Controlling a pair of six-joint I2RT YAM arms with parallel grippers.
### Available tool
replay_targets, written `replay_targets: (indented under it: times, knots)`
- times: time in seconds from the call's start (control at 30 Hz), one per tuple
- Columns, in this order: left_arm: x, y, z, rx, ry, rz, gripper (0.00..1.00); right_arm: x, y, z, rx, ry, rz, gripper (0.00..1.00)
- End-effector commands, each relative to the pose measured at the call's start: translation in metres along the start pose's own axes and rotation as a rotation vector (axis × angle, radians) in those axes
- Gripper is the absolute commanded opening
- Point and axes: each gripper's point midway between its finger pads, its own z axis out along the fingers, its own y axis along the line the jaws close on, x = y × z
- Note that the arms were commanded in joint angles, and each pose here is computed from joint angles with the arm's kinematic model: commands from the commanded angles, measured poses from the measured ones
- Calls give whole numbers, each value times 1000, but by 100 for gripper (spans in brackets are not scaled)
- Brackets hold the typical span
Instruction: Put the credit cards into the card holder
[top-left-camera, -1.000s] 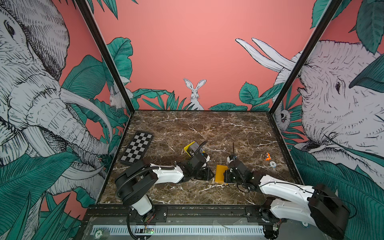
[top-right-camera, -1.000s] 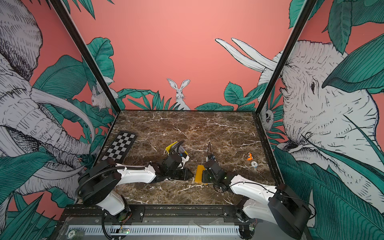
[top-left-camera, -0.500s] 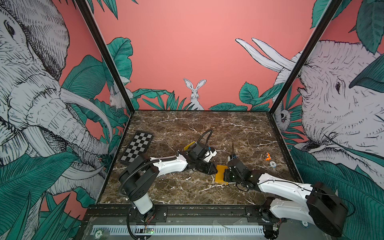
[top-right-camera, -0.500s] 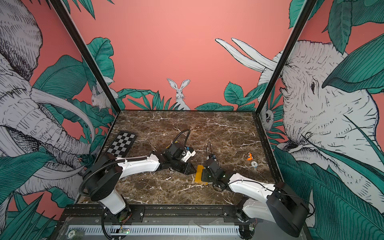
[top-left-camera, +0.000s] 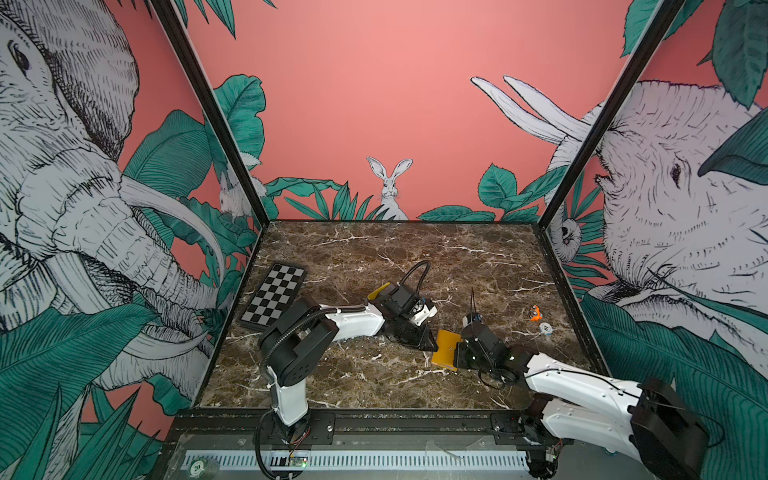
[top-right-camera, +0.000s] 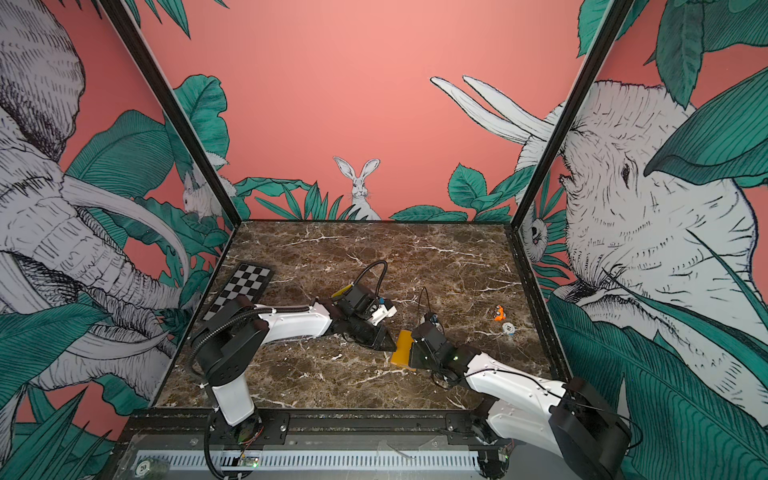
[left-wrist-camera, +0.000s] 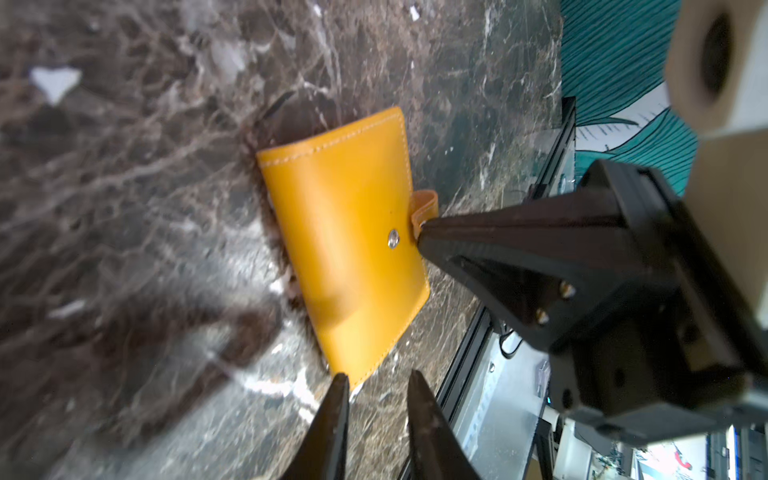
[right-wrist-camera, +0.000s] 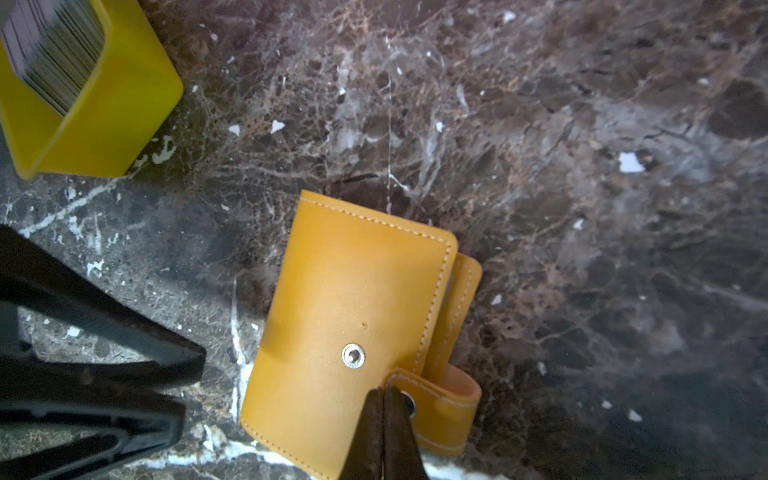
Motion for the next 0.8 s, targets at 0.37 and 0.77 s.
replay_targets:
  times: [0.37, 0.77]
  knots:
    - [-11, -14, 2, 1, 119, 105, 26, 6, -15, -6, 26, 2, 46, 0]
    - [-13, -10, 5, -5, 102, 42, 26, 3, -35, 0, 85, 31, 89, 0]
